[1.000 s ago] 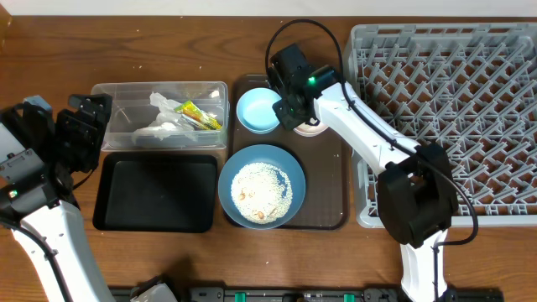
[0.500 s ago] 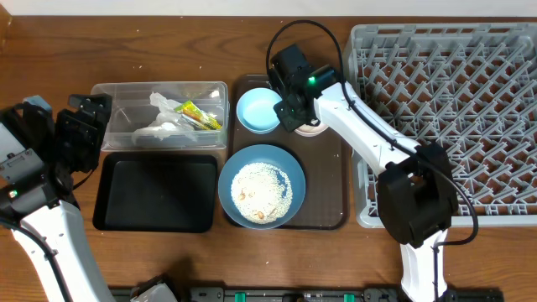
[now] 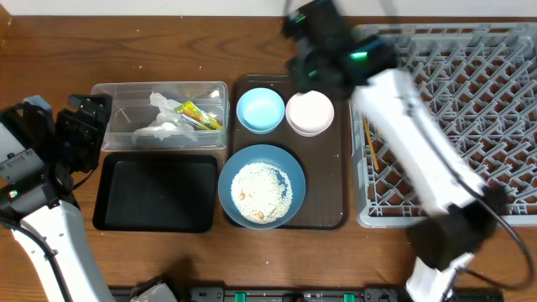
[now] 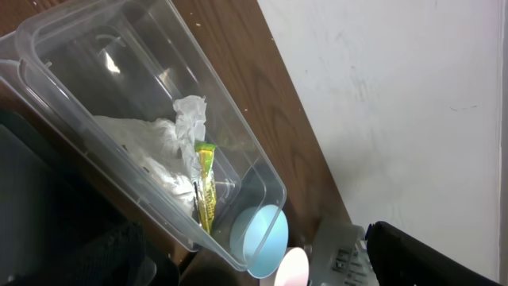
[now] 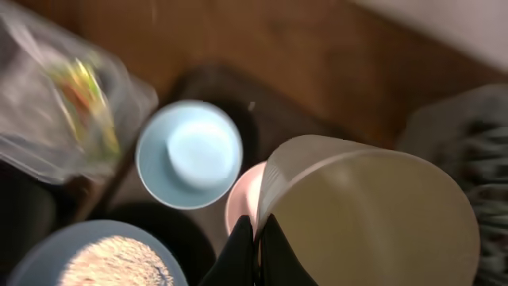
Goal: Sort waste into correct bins and load items into the dishwasher rack
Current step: 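Grasp the white cup rim and lift it with the right gripper, then carry the white cup to the rack's back corner and set it down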
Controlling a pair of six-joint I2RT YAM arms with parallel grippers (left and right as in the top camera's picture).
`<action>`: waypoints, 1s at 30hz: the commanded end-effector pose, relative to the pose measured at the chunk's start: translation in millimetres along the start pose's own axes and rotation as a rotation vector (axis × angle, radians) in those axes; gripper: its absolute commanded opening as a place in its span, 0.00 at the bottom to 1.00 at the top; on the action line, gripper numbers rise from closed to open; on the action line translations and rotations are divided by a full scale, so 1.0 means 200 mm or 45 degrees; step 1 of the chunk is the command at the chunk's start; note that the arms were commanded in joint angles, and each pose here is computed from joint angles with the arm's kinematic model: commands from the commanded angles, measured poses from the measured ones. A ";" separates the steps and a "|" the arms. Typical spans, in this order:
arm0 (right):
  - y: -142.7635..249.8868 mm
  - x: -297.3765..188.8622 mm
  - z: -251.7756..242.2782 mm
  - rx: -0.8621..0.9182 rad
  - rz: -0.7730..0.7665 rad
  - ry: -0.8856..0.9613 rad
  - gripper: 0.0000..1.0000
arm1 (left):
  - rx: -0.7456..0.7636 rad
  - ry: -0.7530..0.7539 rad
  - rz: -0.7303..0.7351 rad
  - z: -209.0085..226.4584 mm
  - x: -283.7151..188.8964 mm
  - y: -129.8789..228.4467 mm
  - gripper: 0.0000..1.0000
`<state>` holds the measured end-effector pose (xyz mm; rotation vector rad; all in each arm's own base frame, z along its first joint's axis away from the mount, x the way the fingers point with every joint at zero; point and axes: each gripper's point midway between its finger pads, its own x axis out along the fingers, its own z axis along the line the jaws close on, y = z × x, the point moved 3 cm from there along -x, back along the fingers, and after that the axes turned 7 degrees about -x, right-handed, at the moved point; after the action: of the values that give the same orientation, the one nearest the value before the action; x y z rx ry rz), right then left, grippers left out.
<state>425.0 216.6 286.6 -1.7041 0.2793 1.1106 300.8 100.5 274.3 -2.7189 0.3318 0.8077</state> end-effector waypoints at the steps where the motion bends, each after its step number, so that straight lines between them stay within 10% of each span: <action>1: -0.01 -0.12 -0.18 0.082 -0.079 -0.160 0.01 | -0.002 0.011 -0.001 -0.01 -0.01 -0.01 0.91; 15: 0.24 0.01 -0.55 0.341 -0.219 -0.903 0.01 | -0.002 0.011 -0.002 -0.01 -0.01 -0.01 0.91; 30: 0.42 0.31 -0.64 0.402 -0.035 -0.813 0.01 | -0.002 0.011 -0.001 -0.01 -0.01 -0.01 0.91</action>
<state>471.1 94.8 202.0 -0.9883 -0.0062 1.4309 300.9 100.6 274.4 -2.7188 0.3316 0.8072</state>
